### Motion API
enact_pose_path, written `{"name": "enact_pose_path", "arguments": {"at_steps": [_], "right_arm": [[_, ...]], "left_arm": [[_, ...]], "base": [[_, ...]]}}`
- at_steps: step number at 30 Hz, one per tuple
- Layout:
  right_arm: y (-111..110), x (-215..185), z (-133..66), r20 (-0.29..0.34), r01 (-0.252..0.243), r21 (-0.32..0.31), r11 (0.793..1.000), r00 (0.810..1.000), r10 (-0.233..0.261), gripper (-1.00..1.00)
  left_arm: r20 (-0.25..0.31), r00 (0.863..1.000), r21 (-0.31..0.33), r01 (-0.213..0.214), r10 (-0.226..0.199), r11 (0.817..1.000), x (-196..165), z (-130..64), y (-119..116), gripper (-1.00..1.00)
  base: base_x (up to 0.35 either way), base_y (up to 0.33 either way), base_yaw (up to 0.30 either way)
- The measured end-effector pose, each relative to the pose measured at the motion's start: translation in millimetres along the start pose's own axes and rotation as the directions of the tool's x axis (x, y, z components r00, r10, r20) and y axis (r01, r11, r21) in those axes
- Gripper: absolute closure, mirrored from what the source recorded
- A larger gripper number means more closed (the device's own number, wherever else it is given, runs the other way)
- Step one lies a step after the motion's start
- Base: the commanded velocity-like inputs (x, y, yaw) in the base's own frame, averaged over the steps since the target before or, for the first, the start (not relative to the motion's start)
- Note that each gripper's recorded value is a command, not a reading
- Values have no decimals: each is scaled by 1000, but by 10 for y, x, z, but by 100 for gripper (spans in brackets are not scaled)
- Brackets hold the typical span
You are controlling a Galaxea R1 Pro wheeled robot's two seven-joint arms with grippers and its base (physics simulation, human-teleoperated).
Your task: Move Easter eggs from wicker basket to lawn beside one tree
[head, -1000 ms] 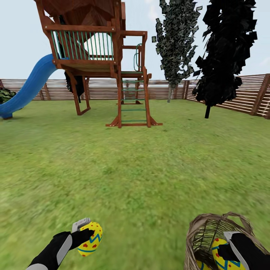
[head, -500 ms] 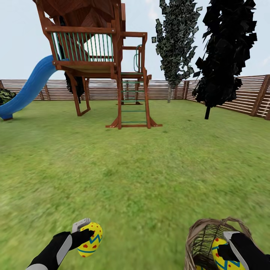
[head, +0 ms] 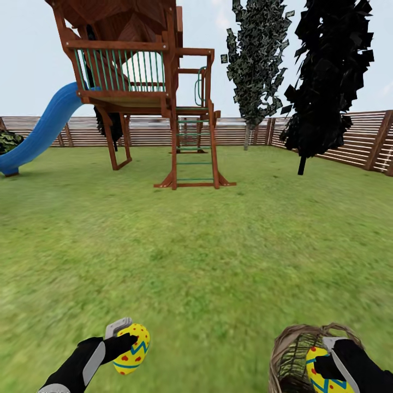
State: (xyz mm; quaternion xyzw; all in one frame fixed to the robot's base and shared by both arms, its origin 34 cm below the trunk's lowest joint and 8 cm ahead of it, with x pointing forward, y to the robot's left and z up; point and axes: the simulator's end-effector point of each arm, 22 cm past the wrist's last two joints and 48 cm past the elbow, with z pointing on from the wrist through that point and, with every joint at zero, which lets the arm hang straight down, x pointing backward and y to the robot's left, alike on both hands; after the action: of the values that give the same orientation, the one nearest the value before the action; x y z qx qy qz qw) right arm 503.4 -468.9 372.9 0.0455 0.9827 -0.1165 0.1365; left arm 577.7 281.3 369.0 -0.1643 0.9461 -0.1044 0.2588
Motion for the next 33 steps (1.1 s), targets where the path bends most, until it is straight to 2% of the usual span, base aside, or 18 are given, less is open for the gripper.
{"name": "enact_pose_path", "arguments": {"at_steps": [6, 10, 13, 19, 28, 33], "right_arm": [[-25, -65, -115, 0, 0, 0, 1000, 1000, 0, 100], [-36, -108, -191, 0, 0, -1, 1000, 1000, 0, 100], [-44, -138, -247, -1, 0, -1, 1000, 1000, 0, 100], [-60, -179, -323, -1, 1, -1, 1000, 1000, -1, 100], [-40, -177, -318, -2, 2, -4, 1000, 1000, -2, 100], [-46, -219, -397, -2, 2, -6, 1000, 1000, -2, 100]], "left_arm": [[-2, 1000, 1, -1, 1, 1000, -76, -94, -48, 100], [-10, 1000, 15, 2, -1, 1000, -82, -139, -180, 100], [-39, 999, 14, 5, -4, 1000, -52, -186, -200, 100], [-44, 999, 14, 5, -4, 1000, -98, -251, -226, 100], [-44, 999, 19, 8, -7, 1000, -92, -246, -236, 100], [-48, 999, 24, 8, -7, 1000, -122, -304, -316, 100]], "base": [[0, 0, 0], [0, 0, 0], [0, 0, 0], [-14, 0, 0], [-309, -42, 0], [-23, -3, 0]]}}
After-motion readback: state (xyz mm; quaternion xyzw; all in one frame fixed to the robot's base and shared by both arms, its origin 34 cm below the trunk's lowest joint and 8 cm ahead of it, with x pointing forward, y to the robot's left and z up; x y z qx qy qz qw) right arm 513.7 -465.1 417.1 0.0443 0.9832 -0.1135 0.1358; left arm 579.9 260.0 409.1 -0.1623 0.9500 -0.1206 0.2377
